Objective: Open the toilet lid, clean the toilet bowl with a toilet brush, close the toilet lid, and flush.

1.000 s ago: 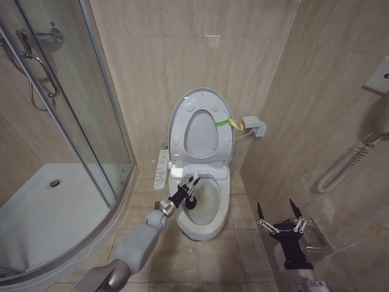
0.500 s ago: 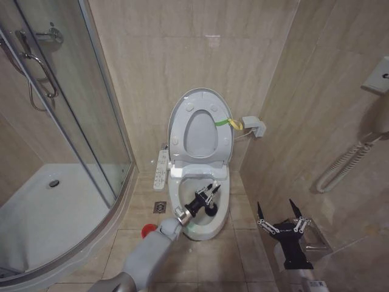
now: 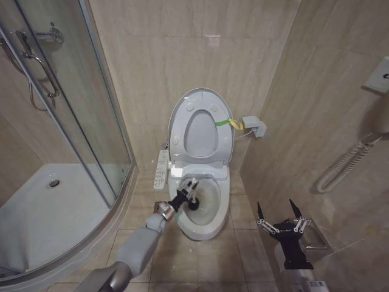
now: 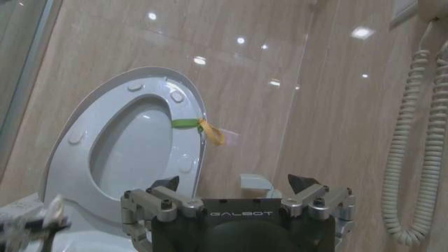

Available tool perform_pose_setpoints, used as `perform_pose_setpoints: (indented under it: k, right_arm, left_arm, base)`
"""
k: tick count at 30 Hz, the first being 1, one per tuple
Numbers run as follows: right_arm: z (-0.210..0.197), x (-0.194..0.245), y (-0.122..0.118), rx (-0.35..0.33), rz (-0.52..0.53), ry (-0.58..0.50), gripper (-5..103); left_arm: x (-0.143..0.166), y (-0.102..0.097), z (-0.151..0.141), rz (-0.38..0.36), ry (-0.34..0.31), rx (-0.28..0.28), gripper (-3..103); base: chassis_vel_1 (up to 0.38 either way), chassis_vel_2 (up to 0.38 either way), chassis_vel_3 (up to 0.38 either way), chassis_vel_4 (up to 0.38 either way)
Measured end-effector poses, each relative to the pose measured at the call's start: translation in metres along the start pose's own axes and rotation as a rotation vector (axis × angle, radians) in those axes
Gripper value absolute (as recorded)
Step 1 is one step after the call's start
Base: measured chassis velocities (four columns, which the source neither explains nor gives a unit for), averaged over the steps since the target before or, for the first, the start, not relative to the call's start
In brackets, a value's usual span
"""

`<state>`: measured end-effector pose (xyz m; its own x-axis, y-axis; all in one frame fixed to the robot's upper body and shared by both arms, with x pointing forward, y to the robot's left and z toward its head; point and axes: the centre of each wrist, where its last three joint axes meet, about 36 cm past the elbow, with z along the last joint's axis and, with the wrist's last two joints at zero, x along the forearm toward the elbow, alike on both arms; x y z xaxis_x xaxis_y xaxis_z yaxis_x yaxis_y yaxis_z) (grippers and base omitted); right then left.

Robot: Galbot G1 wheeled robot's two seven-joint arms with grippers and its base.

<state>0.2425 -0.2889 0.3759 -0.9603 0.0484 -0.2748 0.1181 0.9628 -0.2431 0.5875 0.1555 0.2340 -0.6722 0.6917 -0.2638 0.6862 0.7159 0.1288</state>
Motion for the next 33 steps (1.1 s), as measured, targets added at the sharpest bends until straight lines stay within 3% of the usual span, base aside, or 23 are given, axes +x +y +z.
perform_pose_setpoints:
  k: [7, 16, 21, 27, 33]
  right_arm:
    - [0.000, 0.000, 0.000, 0.000, 0.000, 0.000, 100]
    - [0.000, 0.000, 0.000, 0.000, 0.000, 0.000, 100]
    - [0.000, 0.000, 0.000, 0.000, 0.000, 0.000, 100]
    - [0.000, 0.000, 0.000, 0.000, 0.000, 0.000, 100]
    - [0.000, 0.000, 0.000, 0.000, 0.000, 0.000, 100]
  left_arm:
    - [-0.008, -0.014, -0.043, -0.002, -0.035, 0.014, 20]
    - [-0.015, -0.027, -0.097, -0.051, -0.040, -0.062, 20]
    - [-0.016, -0.035, -0.128, -0.086, -0.064, -0.064, 20]
    - [-0.008, -0.047, -0.158, -0.109, -0.102, -0.054, 20]
    - [0.014, -0.041, -0.170, -0.126, -0.101, -0.080, 20]
  base:
    - [0.000, 0.000, 0.000, 0.000]
    - [0.000, 0.000, 0.000, 0.000]
    - [0.000, 0.000, 0.000, 0.000]
    - [0.000, 0.000, 0.000, 0.000]
    - [0.000, 0.000, 0.000, 0.000]
